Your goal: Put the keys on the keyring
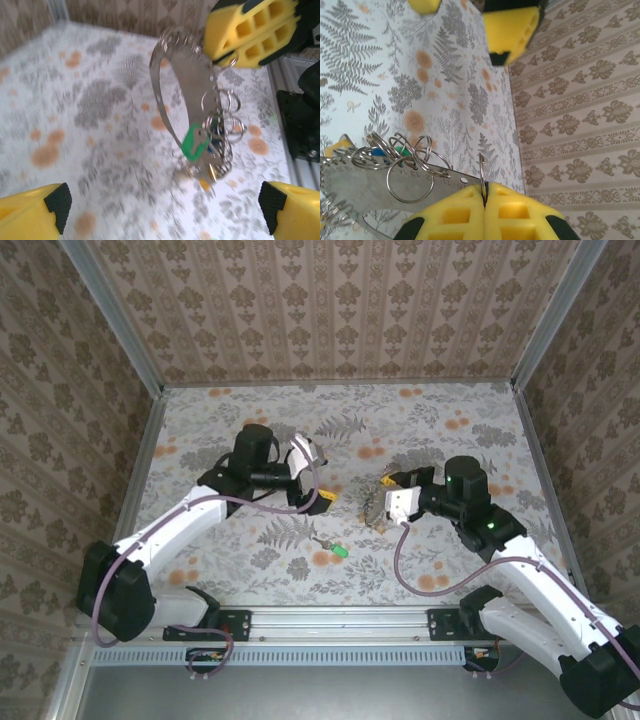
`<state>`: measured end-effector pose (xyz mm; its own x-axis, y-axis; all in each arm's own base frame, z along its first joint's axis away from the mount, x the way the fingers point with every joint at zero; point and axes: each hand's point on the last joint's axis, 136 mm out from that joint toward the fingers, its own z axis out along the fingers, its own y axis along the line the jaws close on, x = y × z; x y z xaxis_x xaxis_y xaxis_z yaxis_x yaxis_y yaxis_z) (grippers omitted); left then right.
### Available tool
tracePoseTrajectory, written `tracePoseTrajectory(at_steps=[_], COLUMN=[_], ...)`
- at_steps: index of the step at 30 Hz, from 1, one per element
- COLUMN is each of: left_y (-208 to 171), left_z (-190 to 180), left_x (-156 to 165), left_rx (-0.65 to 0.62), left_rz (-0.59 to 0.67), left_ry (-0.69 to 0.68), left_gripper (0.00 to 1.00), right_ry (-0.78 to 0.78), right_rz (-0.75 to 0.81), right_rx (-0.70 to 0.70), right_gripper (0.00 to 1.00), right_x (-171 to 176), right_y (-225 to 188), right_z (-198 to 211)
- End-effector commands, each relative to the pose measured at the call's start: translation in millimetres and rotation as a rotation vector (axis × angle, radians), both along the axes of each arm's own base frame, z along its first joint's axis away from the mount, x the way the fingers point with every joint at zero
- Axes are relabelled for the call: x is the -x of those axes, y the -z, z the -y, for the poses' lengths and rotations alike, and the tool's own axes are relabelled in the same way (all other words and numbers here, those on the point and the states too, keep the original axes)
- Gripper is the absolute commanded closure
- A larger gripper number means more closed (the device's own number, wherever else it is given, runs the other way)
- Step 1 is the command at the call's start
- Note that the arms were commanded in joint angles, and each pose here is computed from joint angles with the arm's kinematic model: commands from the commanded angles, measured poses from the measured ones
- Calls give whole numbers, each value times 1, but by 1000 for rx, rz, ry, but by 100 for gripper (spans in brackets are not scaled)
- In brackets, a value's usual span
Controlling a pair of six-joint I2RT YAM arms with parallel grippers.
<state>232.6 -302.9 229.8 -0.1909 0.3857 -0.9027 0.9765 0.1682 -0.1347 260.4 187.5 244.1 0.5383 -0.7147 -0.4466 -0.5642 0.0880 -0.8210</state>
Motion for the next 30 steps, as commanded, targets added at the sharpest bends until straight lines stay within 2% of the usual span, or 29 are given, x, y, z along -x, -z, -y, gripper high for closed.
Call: tracePoseTrajectory(at_steps=[1,3,5,8,10,11,12,16,18,22,25,30], left_y=[38,50,54,55,69,78,87,122,138,155,162,176], left_z=[-29,-39,-45,-43,-46,-48,-50,-50,-44,-31,-24,-17], left_x=[37,41,41,62,63,61,64,82,86,84,83,70], left_rx=[-199,-290,-309,-272,-341,-400,-457,-613,-660,-688,-667,-694], left_rz=[-266,-243,-188,-84,24,78,103,155,168,144,145,320], left_ry=[-3,-44,-60,95,151,177,228,398,446,457,468,482], left_gripper=[0,0,0,2,13,26,30,29,34,50,56,60], right_ry=[-23,-38,-61,-66,-57,-44,-25,54,85,151,197,283], right_rz=[52,29,-1,-51,-91,-108,-120,-121,-138,-167,-175,-196], right_rx=[61,77,106,121,115,109,90,-1,-33,-32,-41,-76], right_gripper=[100,100,100,100,100,100,100,100,100,100,100,100], right_x=[1,4,9,13,12,11,9,-3,-8,-15,-16,-22], right_y=[-2,1,5,8,10,10,9,2,3,10,11,11], right_z=[1,0,1,1,1,2,2,7,8,15,23,36])
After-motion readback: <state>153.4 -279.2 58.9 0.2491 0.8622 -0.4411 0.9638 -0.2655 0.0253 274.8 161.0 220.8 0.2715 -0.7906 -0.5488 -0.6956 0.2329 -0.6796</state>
